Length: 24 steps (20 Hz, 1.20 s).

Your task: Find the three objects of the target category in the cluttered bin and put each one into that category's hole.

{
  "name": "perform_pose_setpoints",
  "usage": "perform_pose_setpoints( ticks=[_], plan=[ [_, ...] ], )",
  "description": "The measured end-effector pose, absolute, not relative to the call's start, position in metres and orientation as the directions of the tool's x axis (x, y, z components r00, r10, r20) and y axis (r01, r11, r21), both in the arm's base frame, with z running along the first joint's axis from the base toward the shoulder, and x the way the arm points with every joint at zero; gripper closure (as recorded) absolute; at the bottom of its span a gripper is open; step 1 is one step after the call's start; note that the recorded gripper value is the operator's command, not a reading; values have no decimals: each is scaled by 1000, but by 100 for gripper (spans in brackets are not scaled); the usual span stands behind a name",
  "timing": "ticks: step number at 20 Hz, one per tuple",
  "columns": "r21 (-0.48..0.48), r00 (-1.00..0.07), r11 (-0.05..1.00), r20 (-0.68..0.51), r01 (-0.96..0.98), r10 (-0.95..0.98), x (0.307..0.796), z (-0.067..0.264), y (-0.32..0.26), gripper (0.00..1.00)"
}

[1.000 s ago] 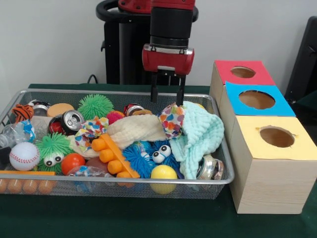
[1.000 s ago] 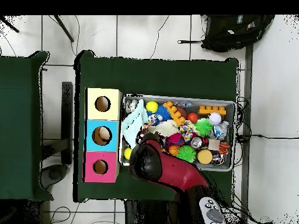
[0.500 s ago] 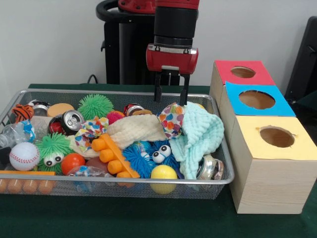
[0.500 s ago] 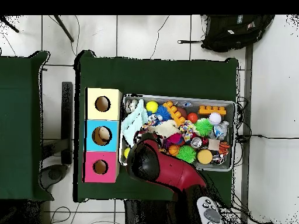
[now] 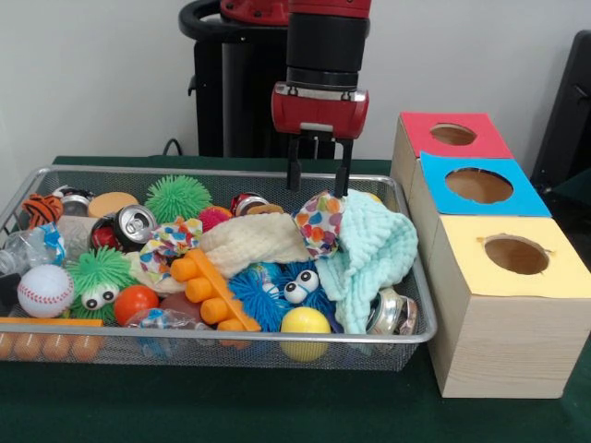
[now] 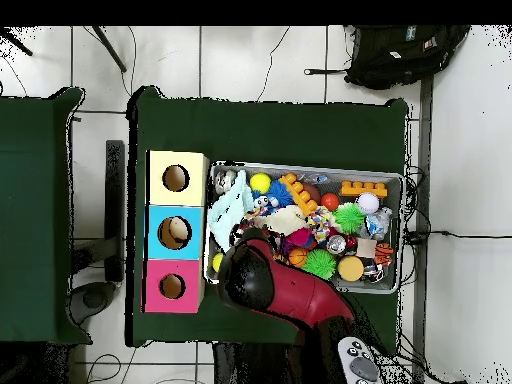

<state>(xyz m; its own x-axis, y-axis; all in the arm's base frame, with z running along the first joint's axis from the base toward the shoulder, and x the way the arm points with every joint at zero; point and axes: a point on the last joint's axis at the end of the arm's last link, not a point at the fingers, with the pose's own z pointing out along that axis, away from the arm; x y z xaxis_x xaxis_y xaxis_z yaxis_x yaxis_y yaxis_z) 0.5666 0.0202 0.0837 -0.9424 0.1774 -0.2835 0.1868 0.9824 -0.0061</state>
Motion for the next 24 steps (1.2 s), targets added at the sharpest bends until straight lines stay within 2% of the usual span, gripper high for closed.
perform_pose_setpoints(
  ticks=[6,24],
  plan=[
    [-4,-940,981,-288,192,183,569,87,21,0],
    [-43,-943,988,-308,146,126,584,127,39,0]
  ],
)
